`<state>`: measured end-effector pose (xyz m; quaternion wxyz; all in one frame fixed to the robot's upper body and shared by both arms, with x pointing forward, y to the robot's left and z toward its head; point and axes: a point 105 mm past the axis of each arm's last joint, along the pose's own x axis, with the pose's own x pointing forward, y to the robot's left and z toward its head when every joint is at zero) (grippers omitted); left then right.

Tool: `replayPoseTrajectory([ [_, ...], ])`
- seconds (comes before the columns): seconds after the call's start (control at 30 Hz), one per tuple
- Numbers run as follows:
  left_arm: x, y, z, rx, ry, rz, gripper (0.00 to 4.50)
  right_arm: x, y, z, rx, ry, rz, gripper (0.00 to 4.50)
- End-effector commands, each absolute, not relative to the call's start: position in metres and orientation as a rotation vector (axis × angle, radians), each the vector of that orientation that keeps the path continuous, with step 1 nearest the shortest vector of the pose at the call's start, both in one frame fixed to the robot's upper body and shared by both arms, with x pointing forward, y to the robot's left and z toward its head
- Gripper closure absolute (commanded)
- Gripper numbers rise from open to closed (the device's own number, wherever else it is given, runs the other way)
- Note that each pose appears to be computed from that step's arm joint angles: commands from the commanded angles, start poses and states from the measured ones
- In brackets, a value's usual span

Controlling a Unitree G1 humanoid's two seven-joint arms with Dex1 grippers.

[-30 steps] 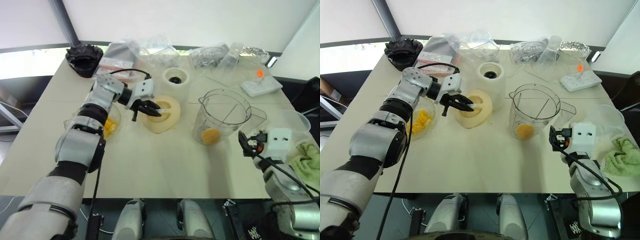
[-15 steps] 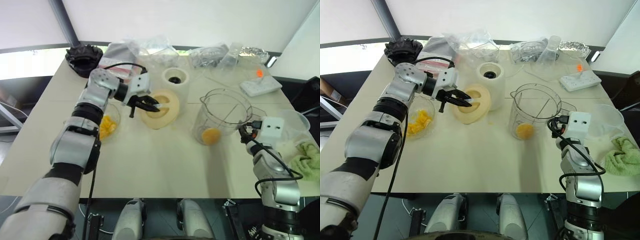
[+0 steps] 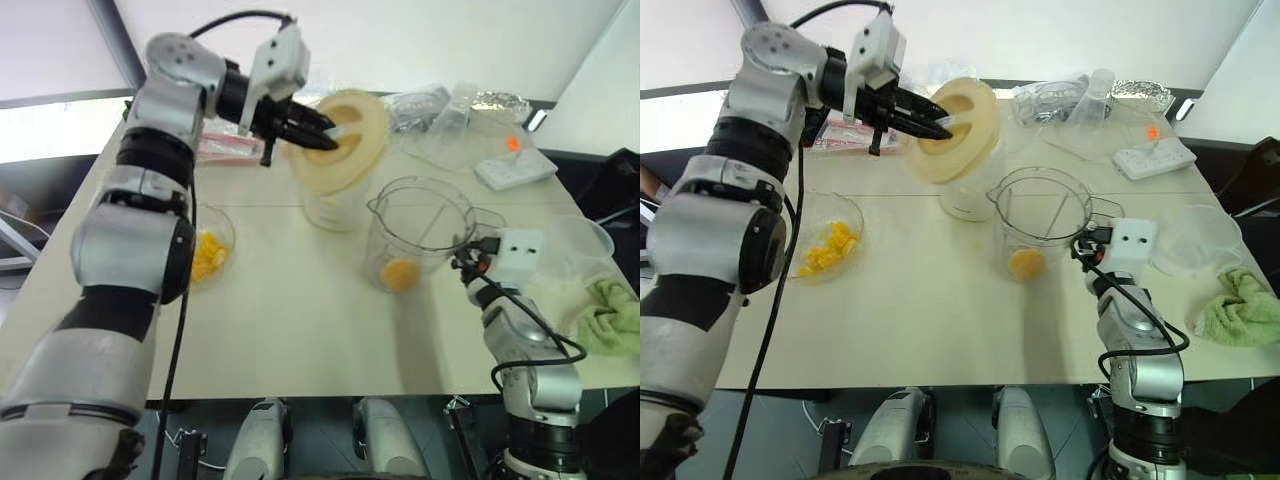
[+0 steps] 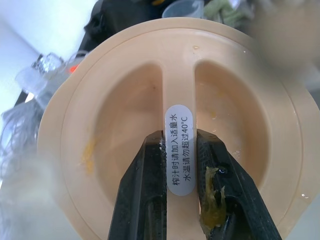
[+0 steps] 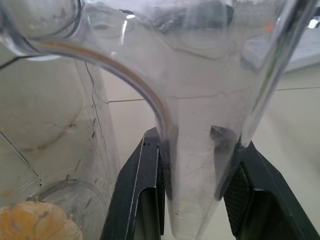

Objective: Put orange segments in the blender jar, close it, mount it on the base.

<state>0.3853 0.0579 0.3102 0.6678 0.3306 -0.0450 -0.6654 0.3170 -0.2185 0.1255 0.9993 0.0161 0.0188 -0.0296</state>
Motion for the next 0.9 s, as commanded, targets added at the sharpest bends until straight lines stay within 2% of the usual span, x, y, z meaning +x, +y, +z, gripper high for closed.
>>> replayPoseTrajectory([
  [0.03,0.38,0.048,0.329,0.728,-0.144,-1.529,4.25,0.314,-0.201,0.157,0.021,-0.076,-0.001,3.58],
  [0.2,0.374,0.031,0.328,0.759,-0.141,-1.589,4.25,0.314,-0.184,0.154,0.016,-0.06,0.048,3.58],
  [0.33,0.366,0.011,0.325,0.783,-0.144,-1.65,4.25,0.312,-0.164,0.138,-0.005,-0.017,0.095,3.58],
  [0.5,0.357,-0.008,0.32,0.788,-0.124,-1.725,4.25,0.313,-0.161,0.127,-0.003,0.009,0.089,3.58],
  [0.9,0.336,-0.022,0.271,0.833,0.055,-1.912,4.25,0.307,-0.169,0.117,-0.006,0.027,0.051,3.58],
])
